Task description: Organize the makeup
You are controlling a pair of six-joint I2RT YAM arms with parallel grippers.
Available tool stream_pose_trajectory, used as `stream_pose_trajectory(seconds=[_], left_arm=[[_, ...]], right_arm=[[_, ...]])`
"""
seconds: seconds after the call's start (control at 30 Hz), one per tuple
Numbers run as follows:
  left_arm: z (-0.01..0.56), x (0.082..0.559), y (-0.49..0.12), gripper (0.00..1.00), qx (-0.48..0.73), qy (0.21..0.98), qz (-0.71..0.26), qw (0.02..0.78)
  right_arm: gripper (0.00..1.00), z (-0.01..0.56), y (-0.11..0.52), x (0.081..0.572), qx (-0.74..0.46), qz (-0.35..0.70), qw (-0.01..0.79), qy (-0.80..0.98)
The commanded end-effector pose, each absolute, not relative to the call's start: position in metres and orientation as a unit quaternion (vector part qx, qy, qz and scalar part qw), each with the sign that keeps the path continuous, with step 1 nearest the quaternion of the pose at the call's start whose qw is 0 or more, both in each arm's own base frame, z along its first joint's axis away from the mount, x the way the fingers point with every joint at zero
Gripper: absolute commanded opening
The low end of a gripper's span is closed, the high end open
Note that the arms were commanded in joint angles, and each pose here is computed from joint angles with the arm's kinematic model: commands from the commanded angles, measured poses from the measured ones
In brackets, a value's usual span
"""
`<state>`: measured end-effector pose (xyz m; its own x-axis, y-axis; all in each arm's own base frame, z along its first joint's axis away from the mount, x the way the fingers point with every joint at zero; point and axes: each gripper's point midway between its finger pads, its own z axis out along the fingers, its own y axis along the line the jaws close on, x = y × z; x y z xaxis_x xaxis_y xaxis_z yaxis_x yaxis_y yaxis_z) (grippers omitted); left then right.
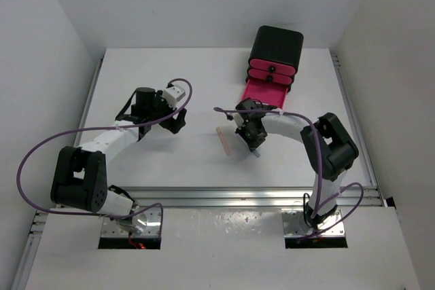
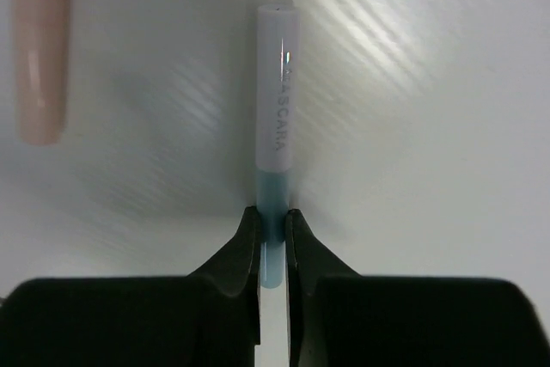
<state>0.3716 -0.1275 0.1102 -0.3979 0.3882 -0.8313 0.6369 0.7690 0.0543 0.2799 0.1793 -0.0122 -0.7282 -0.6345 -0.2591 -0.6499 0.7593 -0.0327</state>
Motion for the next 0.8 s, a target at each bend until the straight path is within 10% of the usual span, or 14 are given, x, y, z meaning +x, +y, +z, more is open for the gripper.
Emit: stream_pose_trajectory(seconds=[0.0, 0.23, 0.63, 0.77], left_arm=[[0.123, 0.374, -0.134, 0.85, 0.314, 0.810, -0.142, 0.474], [0.125, 0.376, -0.134, 0.85, 0.314, 0.808, -0.141, 0.478], [0.130, 0.377, -0.132, 0.85, 0.316, 0.806, -0.134, 0.483], [0.131, 0.380, -0.133, 0.85, 0.316, 0.806, -0.134, 0.483]], right_arm=[[0.00, 0.027, 0.171, 0.314, -0.373, -0.012, 0.180, 0.910], [0.00, 0.116, 0.155, 0.422, -0.461, -0.129, 0.342, 0.809], [0.22, 0.093, 0.108, 0.533, -0.457, -0.199, 0.328, 0.803], [0.81, 0.110, 0.111, 0.532, -0.452, -0.195, 0.353, 0.796]])
